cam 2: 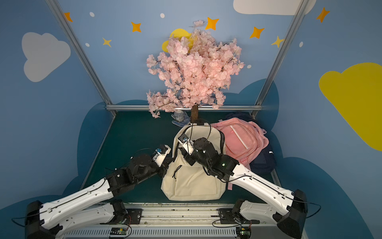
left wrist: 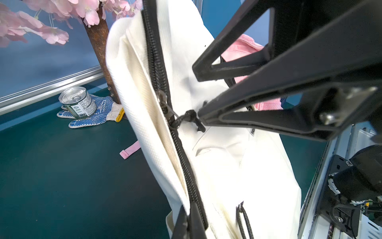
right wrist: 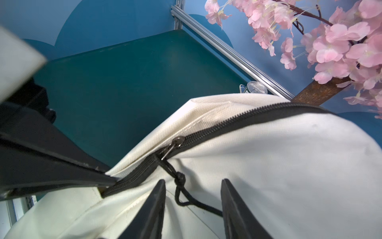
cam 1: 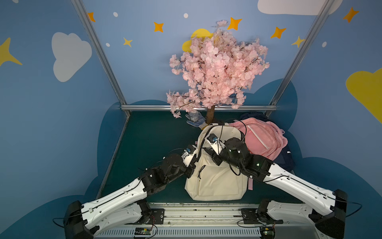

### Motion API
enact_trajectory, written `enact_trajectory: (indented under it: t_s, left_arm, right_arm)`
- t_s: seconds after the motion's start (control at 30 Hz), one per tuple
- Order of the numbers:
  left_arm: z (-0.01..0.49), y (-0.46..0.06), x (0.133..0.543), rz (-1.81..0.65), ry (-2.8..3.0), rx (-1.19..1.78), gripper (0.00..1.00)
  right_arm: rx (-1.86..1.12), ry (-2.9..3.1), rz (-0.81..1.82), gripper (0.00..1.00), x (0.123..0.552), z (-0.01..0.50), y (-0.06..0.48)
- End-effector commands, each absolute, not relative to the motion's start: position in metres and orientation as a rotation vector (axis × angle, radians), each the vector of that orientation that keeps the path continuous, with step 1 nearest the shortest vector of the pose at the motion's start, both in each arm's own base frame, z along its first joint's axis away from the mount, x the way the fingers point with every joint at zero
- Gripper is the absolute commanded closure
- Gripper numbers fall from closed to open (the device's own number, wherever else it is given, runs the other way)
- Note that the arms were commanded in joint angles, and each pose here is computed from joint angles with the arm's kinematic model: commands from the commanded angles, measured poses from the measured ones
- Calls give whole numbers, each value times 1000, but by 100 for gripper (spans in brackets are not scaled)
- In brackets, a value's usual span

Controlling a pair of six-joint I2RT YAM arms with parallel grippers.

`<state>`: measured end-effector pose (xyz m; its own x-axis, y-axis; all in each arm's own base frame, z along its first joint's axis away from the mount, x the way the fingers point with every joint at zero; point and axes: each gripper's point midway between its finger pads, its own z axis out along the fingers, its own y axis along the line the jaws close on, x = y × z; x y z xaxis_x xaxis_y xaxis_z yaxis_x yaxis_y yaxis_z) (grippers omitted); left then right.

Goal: Zip up the backpack
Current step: Zip the zipper on the backpack.

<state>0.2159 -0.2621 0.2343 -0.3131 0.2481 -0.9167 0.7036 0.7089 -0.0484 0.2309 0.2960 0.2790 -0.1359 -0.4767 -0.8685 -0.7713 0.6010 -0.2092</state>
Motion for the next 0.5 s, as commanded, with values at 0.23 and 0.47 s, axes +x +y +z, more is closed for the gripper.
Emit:
enact_trajectory:
  t_s: [0.23,0.47]
  left_arm:
    - [258,-271,207,-638,1785,758,97]
    - [259,-274,202,-669,1779,780,98]
  right_arm:
    - [-1158,1722,416,48,210,279,306]
    - [-1182,1768,388,64,225,262,328]
